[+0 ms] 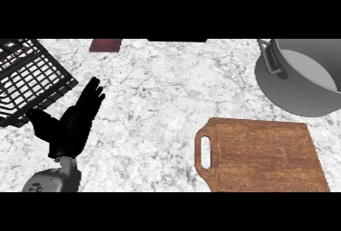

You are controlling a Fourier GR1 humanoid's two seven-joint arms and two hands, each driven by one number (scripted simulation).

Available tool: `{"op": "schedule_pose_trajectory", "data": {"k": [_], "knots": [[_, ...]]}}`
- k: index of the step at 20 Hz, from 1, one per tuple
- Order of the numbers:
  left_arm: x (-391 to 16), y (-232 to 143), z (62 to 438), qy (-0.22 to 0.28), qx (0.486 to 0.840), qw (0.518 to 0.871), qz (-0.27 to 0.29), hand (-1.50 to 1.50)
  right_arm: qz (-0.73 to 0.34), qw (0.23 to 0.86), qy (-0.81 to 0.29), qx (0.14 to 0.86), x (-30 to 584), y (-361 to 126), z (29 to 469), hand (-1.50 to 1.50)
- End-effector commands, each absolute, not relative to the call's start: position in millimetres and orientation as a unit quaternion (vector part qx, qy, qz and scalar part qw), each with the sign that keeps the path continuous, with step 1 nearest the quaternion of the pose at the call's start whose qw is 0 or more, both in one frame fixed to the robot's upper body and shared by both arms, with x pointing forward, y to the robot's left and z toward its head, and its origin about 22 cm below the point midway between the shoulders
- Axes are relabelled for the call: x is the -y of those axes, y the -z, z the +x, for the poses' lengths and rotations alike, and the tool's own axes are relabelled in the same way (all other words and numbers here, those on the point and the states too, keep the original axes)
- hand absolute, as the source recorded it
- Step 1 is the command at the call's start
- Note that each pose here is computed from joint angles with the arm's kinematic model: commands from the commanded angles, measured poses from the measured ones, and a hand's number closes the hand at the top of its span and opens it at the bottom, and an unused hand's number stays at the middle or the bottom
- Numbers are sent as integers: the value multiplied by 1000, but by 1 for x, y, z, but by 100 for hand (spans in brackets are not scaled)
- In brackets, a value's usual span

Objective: Pick the can from the cutting board and place it in the pot

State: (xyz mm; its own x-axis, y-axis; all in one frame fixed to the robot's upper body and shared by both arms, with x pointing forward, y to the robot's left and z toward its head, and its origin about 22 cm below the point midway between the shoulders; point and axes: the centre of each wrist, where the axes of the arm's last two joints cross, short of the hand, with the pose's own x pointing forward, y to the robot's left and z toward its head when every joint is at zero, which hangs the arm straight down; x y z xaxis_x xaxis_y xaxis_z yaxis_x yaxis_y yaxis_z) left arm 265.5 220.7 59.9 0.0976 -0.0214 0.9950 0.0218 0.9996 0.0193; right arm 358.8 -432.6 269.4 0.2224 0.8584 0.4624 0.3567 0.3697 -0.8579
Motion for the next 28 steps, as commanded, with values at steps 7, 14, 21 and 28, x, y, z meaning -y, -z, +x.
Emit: {"op": "schedule_pose_trajectory", "data": {"k": [7,14,21,28], "knots": [[-219,-62,262,21,677,735,-14,0,-478,625,-271,555,440,-212,399,150],[-212,-63,262,20,675,738,-10,0,-378,728,-169,547,424,-176,415,-150],[-224,-67,270,11,680,734,0,0,-343,676,-22,652,434,-188,413,-150],[-219,-63,272,24,680,733,-9,0,-392,604,93,688,491,-191,376,-150]]}}
